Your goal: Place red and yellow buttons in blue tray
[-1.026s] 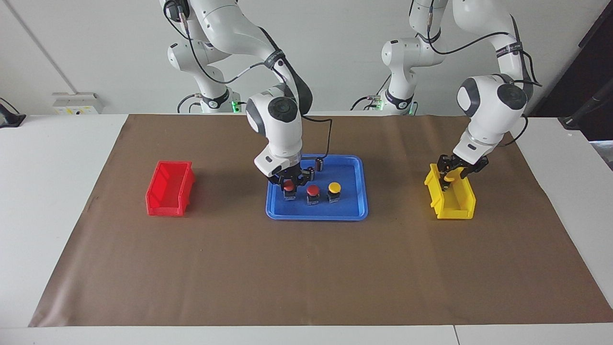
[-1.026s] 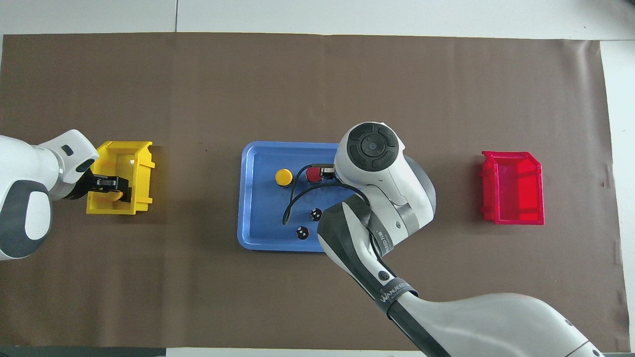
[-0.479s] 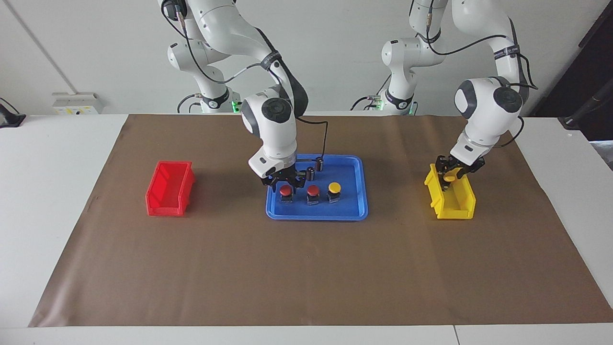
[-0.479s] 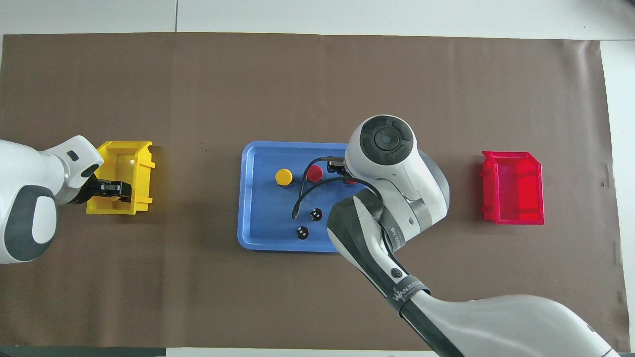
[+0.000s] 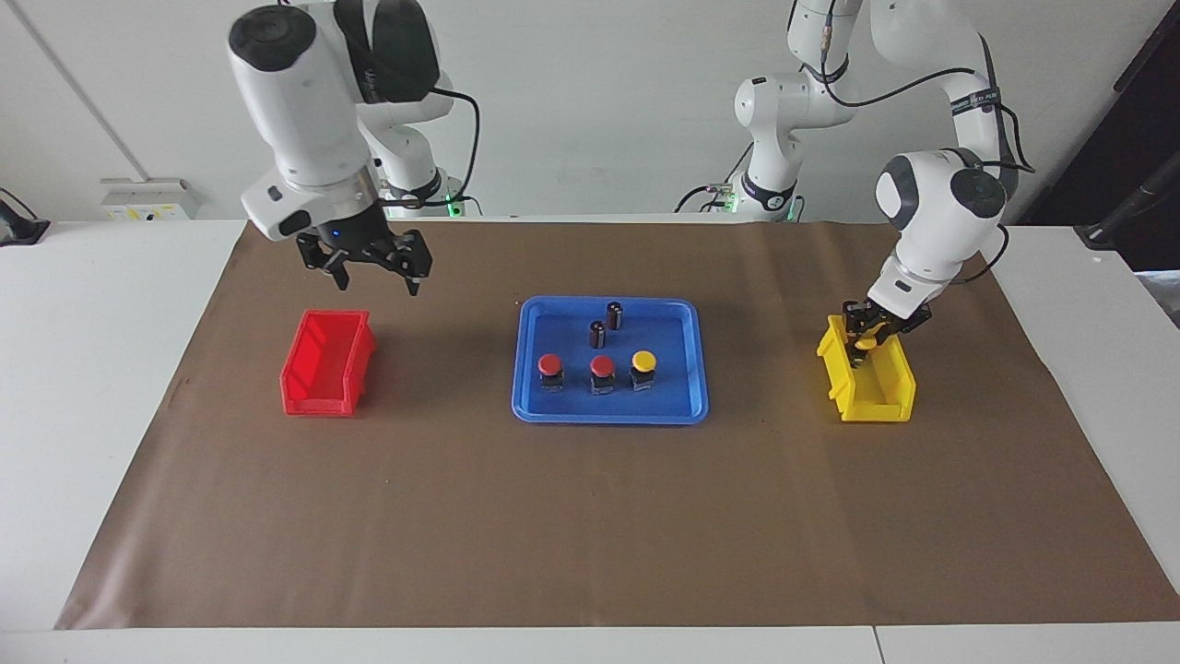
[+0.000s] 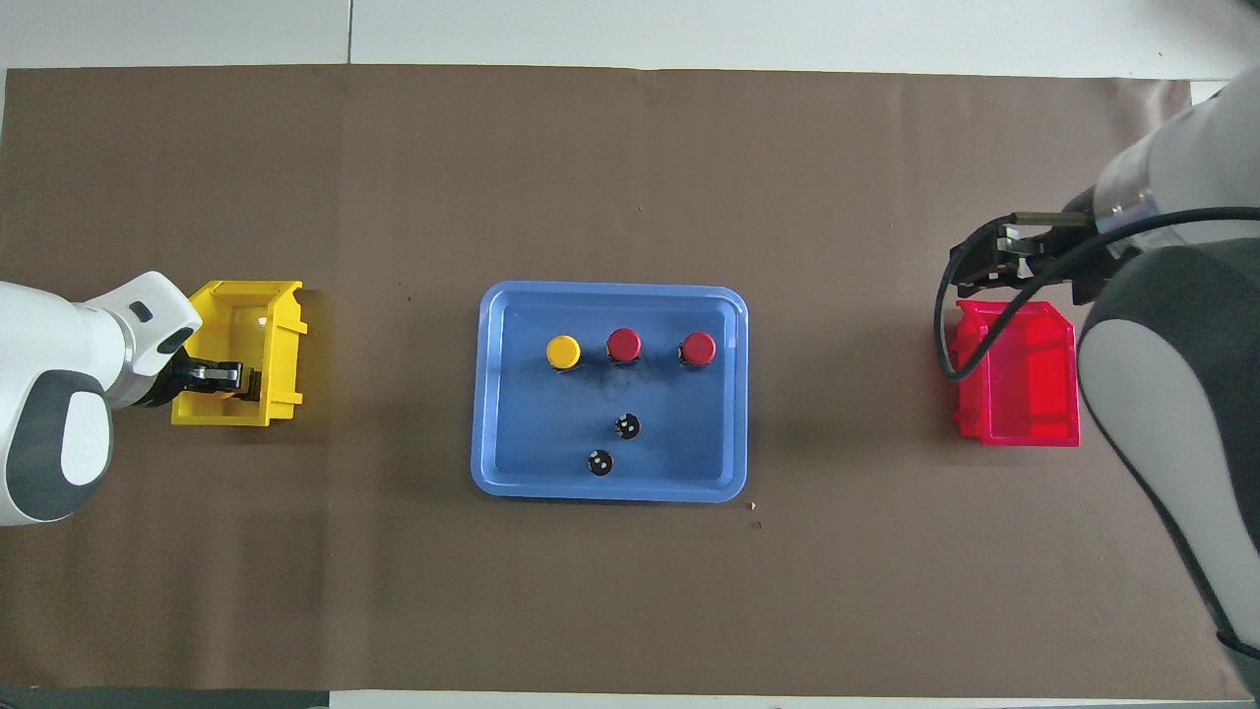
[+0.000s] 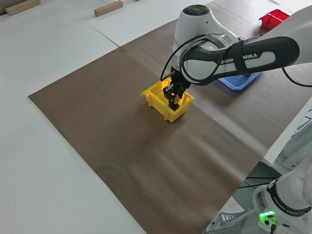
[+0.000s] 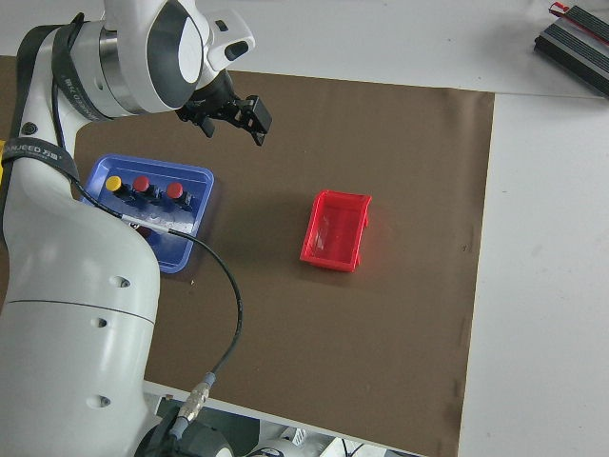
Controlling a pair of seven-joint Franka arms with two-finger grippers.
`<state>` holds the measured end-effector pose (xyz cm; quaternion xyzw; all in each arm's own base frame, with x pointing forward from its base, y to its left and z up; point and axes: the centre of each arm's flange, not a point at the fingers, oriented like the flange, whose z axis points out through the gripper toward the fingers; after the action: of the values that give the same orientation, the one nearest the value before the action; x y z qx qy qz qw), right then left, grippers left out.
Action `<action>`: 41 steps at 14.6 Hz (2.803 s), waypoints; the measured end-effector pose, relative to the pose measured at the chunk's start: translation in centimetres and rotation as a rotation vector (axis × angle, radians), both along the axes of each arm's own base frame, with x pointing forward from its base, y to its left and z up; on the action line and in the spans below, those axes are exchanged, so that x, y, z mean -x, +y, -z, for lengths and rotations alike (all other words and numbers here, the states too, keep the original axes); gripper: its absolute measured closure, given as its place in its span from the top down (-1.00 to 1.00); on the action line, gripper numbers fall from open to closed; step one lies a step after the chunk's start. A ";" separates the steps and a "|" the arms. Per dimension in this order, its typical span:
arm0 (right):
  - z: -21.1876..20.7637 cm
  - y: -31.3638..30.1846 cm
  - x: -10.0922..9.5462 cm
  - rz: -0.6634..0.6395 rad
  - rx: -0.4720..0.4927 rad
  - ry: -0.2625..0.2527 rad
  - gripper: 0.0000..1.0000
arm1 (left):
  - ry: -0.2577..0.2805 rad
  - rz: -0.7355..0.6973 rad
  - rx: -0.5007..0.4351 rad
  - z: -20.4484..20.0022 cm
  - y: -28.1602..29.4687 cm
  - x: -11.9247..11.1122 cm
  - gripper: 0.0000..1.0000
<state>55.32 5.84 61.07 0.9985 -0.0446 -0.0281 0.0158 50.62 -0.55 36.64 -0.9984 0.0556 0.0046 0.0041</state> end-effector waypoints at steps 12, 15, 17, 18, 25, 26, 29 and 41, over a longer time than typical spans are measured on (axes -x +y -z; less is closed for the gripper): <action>-2.9 -11.1 1.4 -0.066 0.004 0.036 1.00 | -0.073 -0.190 0.009 -11.5 -16.5 -3.7 -0.18; -2.7 -11.0 1.4 -0.070 0.005 0.040 1.00 | -0.070 -0.248 0.023 -7.6 -26.7 -1.5 -0.18; -2.6 -11.0 1.4 -0.070 0.006 0.044 1.00 | -0.052 -0.252 0.014 -5.3 -29.9 -0.4 -0.18; -2.5 -11.0 1.4 -0.070 0.006 0.045 1.00 | -0.042 -0.249 0.007 -4.5 -30.9 0.0 -0.18; -2.5 -10.9 1.3 -0.074 0.009 0.046 1.00 | -0.037 -0.234 0.007 0.4 -31.8 1.5 -0.17; -2.5 -10.7 1.3 -0.076 0.009 0.046 1.00 | -0.038 -0.234 0.008 0.4 -31.8 1.5 -0.06; -2.5 -10.6 1.3 -0.079 0.009 0.046 1.00 | -0.041 -0.244 0.007 -1.4 -31.8 0.6 0.59; -2.5 -9.5 1.2 -0.099 0.009 0.044 1.00 | -0.001 -0.057 -0.009 -20.6 -7.4 -6.3 1.00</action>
<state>54.10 -3.68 63.59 0.9985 0.0050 -0.0492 0.0227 56.91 -7.90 57.22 -0.9996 0.0269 0.0044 0.0086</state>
